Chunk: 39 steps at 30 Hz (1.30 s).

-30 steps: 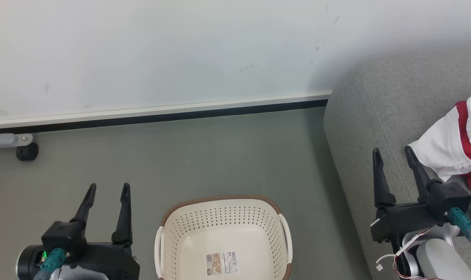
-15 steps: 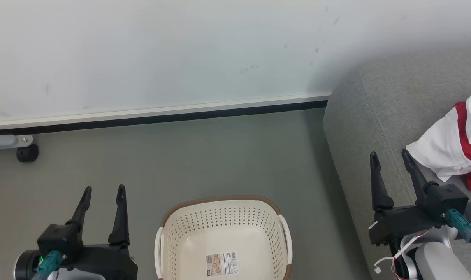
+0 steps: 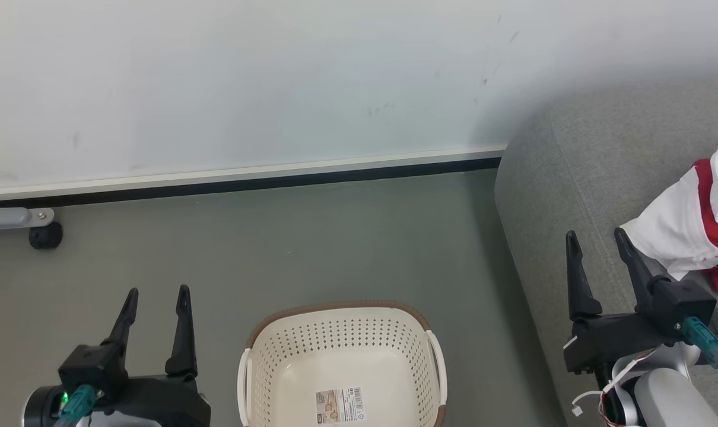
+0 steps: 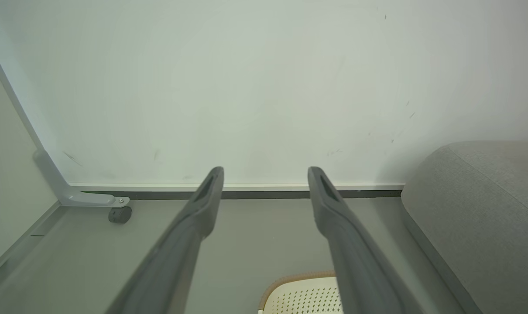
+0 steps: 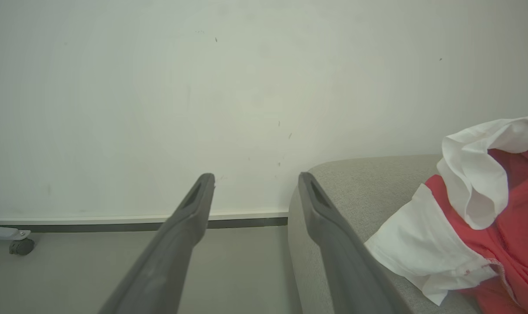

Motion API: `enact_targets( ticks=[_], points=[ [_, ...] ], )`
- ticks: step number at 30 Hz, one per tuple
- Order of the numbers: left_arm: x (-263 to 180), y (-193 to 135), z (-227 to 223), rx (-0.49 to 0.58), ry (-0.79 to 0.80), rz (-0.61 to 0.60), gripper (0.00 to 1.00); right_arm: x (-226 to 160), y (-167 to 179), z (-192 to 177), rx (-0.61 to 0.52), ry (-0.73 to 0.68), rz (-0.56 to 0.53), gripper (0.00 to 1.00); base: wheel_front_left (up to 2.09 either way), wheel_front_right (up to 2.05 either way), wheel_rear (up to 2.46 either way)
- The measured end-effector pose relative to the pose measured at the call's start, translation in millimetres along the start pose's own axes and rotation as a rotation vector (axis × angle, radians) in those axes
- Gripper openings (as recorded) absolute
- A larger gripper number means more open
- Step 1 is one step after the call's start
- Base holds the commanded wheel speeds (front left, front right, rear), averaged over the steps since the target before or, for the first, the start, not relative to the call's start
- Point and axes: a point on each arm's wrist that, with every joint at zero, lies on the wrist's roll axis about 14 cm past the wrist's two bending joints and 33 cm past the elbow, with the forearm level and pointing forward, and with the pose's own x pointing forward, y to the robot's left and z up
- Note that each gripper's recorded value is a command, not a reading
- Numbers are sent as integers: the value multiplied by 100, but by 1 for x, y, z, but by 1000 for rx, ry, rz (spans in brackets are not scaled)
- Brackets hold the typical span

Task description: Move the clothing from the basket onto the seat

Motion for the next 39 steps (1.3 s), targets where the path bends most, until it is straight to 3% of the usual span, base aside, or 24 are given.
enact_targets(
  ticks=[1, 6, 11, 39],
  points=[
    [0, 0, -1, -1, 1, 3, 0, 0, 0, -1, 1, 3, 0, 0, 0, 0, 0],
    [-7, 2, -20, -16, 59, 17, 0, -11, 2, -25, 16, 77, -7, 0, 0, 0, 0],
    [-8, 4, -23, -55, 74, 24, 0, -11, -3, -26, 69, 85, -27, 0, 0, 0, 0],
    [-13, 14, -34, -466, 144, 73, 0, -18, -15, -39, 517, 169, -97, 0, 0, 0, 0]
  ],
)
